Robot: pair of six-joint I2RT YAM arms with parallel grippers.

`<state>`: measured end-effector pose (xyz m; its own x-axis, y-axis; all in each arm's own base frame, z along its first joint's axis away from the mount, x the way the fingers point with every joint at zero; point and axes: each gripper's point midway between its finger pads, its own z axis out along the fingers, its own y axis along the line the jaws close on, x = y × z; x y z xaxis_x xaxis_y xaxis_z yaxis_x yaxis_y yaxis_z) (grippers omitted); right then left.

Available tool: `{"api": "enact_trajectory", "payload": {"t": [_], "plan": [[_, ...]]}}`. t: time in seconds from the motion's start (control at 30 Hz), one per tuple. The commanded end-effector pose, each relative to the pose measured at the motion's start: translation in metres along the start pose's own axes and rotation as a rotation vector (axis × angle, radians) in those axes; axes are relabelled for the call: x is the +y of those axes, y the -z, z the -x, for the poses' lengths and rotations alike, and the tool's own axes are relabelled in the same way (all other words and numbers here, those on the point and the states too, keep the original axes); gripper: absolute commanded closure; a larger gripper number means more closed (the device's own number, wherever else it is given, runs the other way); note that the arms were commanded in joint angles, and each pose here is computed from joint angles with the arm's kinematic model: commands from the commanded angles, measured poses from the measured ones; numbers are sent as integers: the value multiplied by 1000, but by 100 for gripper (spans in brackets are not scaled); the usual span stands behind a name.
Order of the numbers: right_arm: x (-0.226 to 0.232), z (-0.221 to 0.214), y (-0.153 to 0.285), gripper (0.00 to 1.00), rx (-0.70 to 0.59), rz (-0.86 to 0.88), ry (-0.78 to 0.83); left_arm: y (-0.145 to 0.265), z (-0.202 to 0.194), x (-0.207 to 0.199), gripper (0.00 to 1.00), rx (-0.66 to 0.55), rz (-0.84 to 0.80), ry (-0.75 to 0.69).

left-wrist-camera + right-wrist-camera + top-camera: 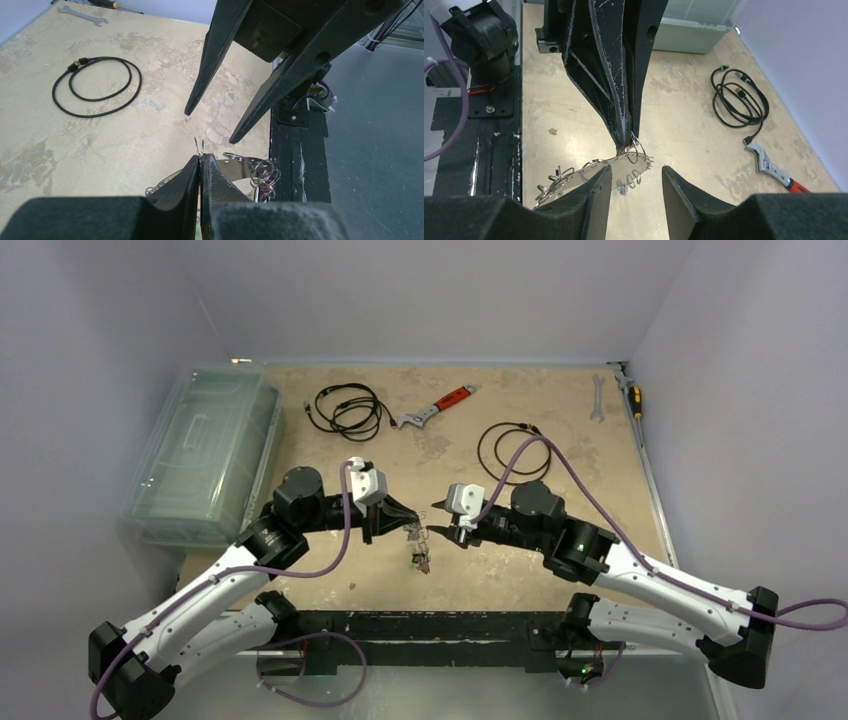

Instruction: Put the keys on the keyring

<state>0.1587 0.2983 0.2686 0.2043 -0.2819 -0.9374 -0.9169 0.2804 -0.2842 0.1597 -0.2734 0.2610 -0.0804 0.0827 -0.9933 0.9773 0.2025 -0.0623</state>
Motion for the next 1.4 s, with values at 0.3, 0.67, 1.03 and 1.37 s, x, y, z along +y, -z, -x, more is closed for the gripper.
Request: {"api": "enact_trajectory", "payload": {"t": [0.3, 0.67, 1.03, 1.37], "plan": [[-6, 24, -14, 57, -55, 9, 47, 0, 29, -6, 100, -60, -51, -74], [-10, 22, -17, 62, -49, -7, 50, -1, 29, -9, 100, -57, -71, -72], [-11, 21, -18, 83, -42, -9, 56, -2, 26, -11, 100, -49, -85, -65], [-11, 18, -23, 64, -21, -4, 48, -3, 24, -15, 100, -43, -107, -60]]}}
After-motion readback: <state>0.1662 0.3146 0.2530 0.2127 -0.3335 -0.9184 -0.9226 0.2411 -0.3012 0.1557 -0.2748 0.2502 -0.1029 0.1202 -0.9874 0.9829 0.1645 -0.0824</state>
